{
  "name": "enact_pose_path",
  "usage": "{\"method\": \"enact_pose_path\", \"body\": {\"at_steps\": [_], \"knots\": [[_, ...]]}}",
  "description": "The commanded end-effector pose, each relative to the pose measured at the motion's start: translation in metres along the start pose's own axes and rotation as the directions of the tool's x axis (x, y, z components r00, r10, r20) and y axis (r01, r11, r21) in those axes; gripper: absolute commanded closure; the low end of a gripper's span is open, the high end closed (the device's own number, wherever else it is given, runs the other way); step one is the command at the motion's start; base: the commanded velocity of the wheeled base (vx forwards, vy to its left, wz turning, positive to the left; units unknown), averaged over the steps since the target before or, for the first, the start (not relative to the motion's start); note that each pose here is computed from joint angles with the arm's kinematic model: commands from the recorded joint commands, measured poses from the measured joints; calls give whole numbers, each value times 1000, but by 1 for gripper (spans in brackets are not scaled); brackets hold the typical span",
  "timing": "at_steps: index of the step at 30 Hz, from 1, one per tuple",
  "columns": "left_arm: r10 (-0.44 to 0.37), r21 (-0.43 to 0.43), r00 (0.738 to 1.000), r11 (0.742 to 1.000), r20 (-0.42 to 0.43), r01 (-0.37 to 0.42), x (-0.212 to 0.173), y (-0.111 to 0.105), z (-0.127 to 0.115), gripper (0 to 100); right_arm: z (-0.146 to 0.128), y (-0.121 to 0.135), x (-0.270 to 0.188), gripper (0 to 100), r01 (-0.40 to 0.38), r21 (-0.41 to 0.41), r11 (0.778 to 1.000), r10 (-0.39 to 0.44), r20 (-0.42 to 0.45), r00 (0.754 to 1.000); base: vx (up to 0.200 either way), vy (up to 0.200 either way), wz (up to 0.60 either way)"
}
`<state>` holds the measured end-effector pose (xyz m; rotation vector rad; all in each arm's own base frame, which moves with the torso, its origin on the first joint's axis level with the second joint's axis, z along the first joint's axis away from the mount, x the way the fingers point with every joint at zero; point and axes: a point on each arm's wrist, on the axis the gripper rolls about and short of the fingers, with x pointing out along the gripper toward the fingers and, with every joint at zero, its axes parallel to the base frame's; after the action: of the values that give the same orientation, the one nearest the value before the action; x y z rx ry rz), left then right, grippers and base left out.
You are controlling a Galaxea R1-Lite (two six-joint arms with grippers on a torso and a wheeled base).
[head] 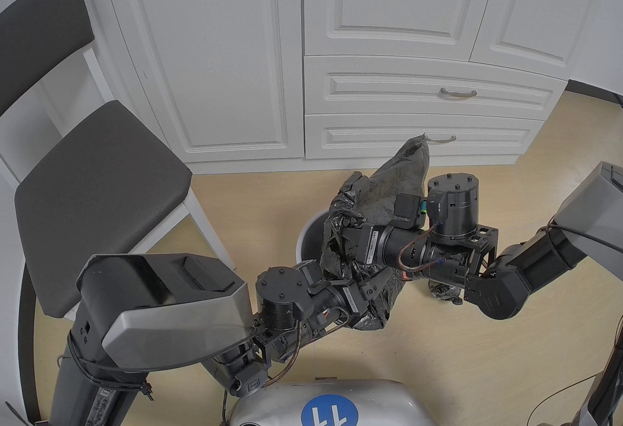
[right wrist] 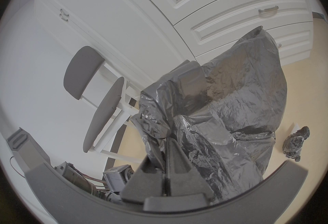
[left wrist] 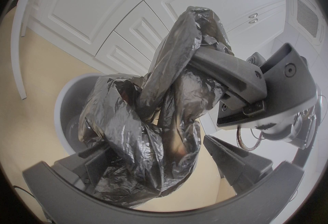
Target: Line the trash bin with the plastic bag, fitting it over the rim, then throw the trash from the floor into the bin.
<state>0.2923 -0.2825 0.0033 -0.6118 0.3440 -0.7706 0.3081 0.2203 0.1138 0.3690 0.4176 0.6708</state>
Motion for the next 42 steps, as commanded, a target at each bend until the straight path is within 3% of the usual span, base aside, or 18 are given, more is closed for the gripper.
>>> {"method": "enact_pose_path", "body": {"at_steps": [1,13,21,25,26,37,42], "knots": [[1,0,1000,1000,4,-1,5,3,-3,100,-1,1,0,100,-3,-1,1000,3,-4,1000,0,0,0],[14,-8,997,1000,74,-14,14,3,5,100,1,0,-2,100,5,-1,1000,-5,8,1000,0,0,0],[32,-4,998,999,57,-32,8,6,5,100,24,-3,-34,100,29,-70,997,-24,67,997,0,0,0],[34,-4,998,999,54,-34,8,6,4,100,23,-1,-39,100,33,-78,996,-30,46,999,0,0,0],[35,-4,998,999,53,-35,7,7,4,100,24,0,-40,0,33,-77,997,-30,42,999,0,0,0],[40,18,998,999,49,-41,5,7,4,100,50,-7,-63,0,61,-73,996,-51,130,990,0,0,0],[49,130,999,990,1,-49,-12,-1,1,100,81,-40,-75,0,127,-48,991,-114,219,969,0,0,0]]}}
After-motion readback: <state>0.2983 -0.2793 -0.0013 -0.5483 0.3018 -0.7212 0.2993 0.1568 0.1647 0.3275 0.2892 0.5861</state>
